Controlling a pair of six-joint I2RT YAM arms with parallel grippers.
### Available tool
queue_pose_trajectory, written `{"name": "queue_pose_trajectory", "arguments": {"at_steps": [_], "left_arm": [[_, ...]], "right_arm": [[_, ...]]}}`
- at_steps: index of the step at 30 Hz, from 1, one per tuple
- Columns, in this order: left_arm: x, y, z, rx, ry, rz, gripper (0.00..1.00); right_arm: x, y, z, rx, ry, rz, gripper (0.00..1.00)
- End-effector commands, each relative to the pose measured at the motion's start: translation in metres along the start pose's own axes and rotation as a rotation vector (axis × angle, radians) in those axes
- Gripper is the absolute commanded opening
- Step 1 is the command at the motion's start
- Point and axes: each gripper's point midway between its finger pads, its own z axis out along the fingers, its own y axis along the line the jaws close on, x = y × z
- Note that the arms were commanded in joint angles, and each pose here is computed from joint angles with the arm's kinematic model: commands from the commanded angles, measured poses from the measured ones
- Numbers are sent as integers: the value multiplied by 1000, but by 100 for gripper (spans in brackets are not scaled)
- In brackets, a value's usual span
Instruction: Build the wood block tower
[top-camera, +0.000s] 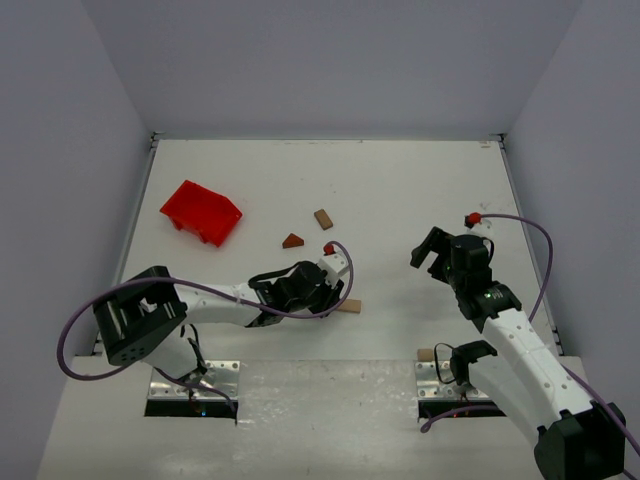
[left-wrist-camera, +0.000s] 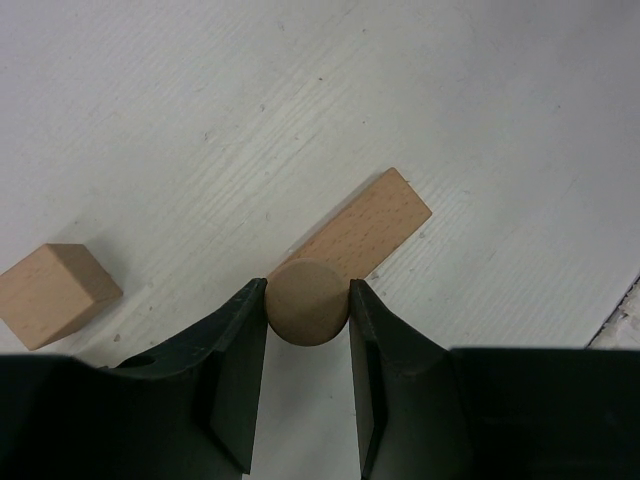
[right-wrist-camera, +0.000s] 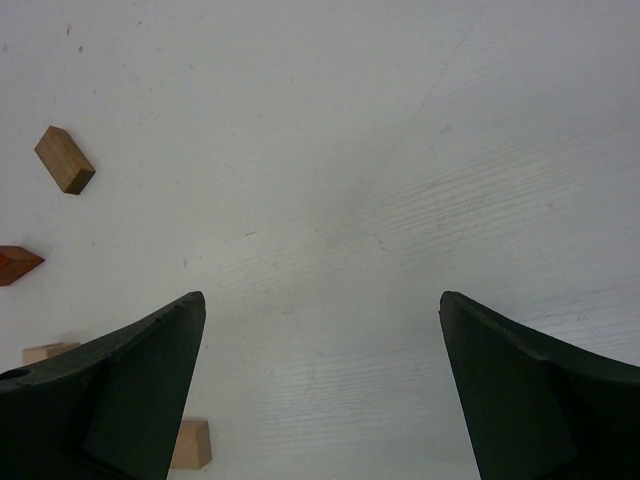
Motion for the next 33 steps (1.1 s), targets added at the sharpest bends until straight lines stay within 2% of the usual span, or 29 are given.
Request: {"name": "queue_pose_trajectory", "arguments": {"at_steps": [1,25,29,33], "left_arm": [[-13,-6,3,18,-54,12,5],[-2,2,9,-27,-13,10,13],[-6,3,7,-35,-25,11,17],[-4,1,6,-24,-24,10,27]], "right_arm": [[-8,3,-1,-19,-32,-8,99],[-8,4,-2,-25,-31,-14,99],[-7,4,-2,-26,-28,-16,99],[-8,6,-3,-34,-32,-14,99]]}}
